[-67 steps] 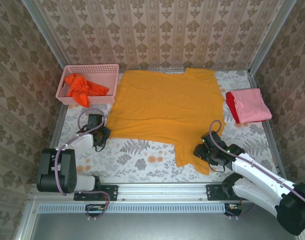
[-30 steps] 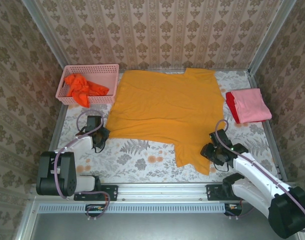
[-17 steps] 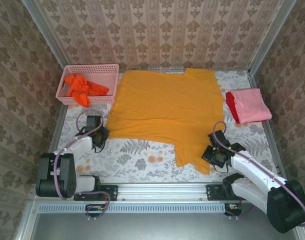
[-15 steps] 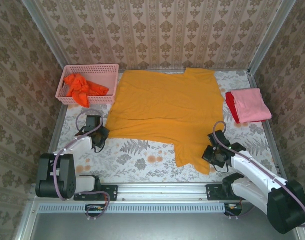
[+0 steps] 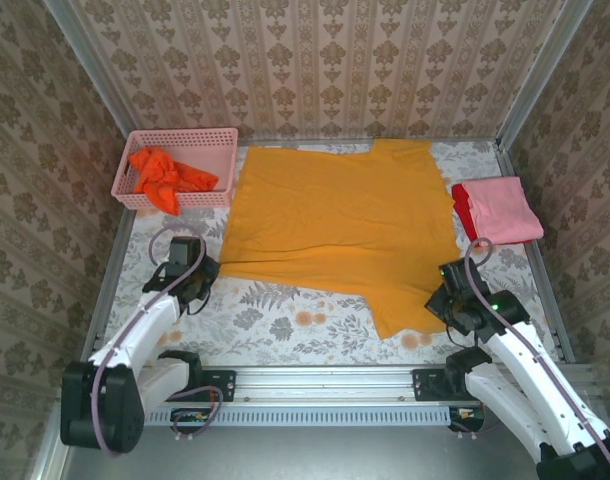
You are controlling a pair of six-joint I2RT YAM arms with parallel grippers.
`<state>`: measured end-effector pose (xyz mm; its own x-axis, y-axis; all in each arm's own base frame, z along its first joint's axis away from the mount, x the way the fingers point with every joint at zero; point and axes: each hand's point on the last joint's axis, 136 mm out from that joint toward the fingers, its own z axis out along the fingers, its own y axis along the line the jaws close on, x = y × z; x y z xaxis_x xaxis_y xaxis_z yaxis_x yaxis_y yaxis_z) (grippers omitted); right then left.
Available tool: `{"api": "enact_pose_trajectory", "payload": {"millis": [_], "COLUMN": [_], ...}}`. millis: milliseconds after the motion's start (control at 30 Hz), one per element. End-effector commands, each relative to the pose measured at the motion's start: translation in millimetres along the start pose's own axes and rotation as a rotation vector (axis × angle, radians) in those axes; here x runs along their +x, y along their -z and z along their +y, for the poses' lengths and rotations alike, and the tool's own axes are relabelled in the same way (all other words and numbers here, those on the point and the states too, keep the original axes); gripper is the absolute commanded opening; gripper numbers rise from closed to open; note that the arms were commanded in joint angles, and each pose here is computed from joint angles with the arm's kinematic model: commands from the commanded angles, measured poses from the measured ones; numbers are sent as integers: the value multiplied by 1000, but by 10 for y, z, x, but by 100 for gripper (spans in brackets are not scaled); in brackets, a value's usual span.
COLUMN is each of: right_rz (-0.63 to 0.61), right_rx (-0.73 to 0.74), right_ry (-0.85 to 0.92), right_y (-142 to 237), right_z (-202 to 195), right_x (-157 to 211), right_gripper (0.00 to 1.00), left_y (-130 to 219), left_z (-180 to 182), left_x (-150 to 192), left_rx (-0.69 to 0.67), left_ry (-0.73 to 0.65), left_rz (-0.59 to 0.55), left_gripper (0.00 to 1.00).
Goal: Fold and stack the t-shirts
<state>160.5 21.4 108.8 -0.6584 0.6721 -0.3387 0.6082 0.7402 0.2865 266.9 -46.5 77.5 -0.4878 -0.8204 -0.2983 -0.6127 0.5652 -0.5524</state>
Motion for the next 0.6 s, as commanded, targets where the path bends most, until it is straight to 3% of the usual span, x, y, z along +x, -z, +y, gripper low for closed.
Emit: {"api": "enact_pose_trajectory", "payload": {"millis": [0, 300, 567], "right_rz": [-76, -131, -95], "right_rx": [42, -79, -83], "right_ry": [-35, -4, 2], "right_y": [284, 471, 144], "right_z": [-115, 337, 590], "right_x": [-172, -625, -1008], "right_gripper": [0, 0, 0], "left_y": [100, 126, -175], "left_z": [113, -523, -983], "left_x": [21, -83, -186], "left_rx": [-30, 38, 37], "left_ry": [47, -118, -201], "left_rz": [-20, 1, 60], "left_gripper": [0, 0, 0]}}
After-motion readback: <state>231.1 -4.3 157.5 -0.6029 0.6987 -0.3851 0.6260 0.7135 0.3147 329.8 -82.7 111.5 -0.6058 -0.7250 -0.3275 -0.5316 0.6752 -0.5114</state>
